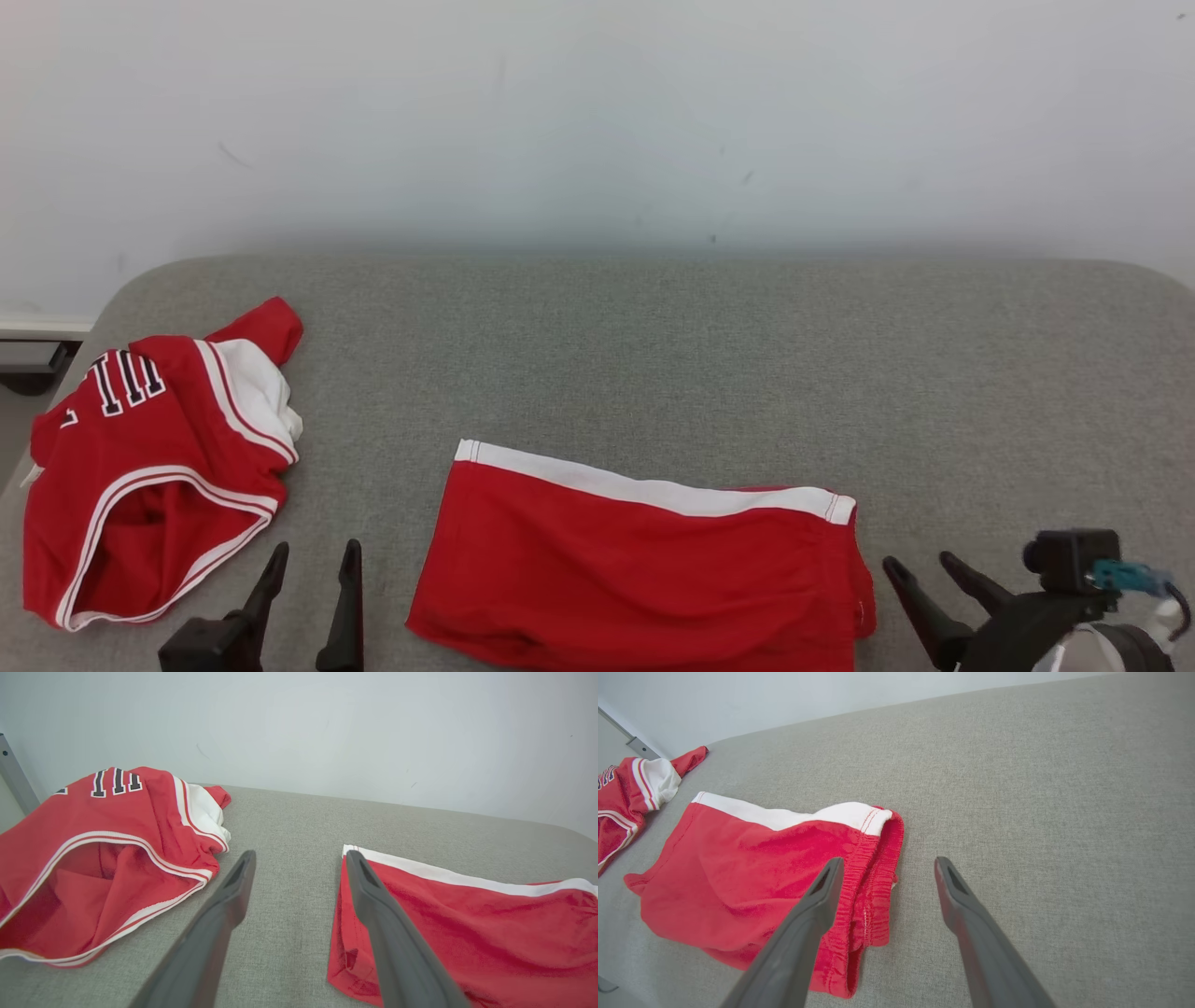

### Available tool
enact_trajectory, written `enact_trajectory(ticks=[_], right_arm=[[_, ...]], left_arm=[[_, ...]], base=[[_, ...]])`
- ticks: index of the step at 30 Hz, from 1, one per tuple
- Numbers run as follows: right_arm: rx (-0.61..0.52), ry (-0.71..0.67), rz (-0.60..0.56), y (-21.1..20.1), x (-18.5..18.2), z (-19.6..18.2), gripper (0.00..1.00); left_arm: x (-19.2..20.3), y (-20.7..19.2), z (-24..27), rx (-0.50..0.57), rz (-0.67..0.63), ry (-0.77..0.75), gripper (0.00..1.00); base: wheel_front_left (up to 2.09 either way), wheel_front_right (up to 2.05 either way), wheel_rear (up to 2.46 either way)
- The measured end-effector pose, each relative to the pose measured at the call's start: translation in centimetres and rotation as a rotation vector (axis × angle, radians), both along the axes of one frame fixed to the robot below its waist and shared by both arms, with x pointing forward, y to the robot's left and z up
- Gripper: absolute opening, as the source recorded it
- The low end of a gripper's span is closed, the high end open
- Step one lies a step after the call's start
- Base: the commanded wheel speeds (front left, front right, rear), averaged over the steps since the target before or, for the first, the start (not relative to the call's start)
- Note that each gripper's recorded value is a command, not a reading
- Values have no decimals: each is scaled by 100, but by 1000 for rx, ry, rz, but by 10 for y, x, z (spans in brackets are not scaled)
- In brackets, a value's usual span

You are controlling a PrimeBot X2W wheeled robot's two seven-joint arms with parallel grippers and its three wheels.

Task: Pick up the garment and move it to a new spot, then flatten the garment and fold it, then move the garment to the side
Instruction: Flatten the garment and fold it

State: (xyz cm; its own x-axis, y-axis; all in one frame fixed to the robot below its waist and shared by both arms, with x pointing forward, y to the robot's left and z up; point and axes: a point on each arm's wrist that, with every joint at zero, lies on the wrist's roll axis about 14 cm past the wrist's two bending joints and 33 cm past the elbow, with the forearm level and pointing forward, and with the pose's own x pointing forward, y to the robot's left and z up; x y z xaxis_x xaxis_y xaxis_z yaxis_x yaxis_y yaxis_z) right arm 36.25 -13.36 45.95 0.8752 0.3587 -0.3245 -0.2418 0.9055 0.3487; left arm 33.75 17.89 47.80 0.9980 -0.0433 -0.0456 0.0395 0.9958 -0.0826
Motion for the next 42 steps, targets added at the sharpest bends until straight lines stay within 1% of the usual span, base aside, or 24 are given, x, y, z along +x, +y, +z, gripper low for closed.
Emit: enact_trajectory(ticks=[2,4,5,6,13,19,26,29,33,34,35,36,37,42], right_arm=[[-16,35,25,7,0,-6,100],[-11,28,41,14,10,1,100],[-24,43,60,20,20,5,100],[-34,62,69,22,22,3,100],[-102,238,137,33,17,-27,100],[-155,361,169,38,18,-46,100],[-158,488,203,48,8,-68,100],[-163,532,215,50,4,-76,100],[-129,565,229,60,5,-75,100],[-125,569,233,62,4,-76,89],[-128,574,237,62,3,-76,44],[-130,576,236,62,4,-76,4],[-135,583,235,60,4,-77,0],[-140,598,237,59,5,-78,0]], left_arm=[[-1,-2,7,1,10,-27,100],[-1,2,10,0,28,-39,100],[-2,5,15,16,37,-57,100],[-2,5,16,20,40,-62,100],[-2,0,29,23,54,-110,100],[-6,7,31,19,94,-119,100],[-5,8,32,33,110,-122,100],[-4,6,33,22,114,-124,100],[-3,7,31,20,120,-115,100],[-3,7,31,20,121,-114,100],[-3,7,31,22,120,-112,100],[-3,6,30,26,119,-106,100],[-2,6,30,27,118,-107,100],[-1,7,28,27,120,-96,100]], base=[[0,0,0],[0,0,0],[0,0,0],[0,0,0],[0,0,0],[0,0,0],[0,0,0],[0,0,0],[0,0,0],[0,0,0],[0,0,0],[0,0,0],[0,0,0],[0,0,0]])
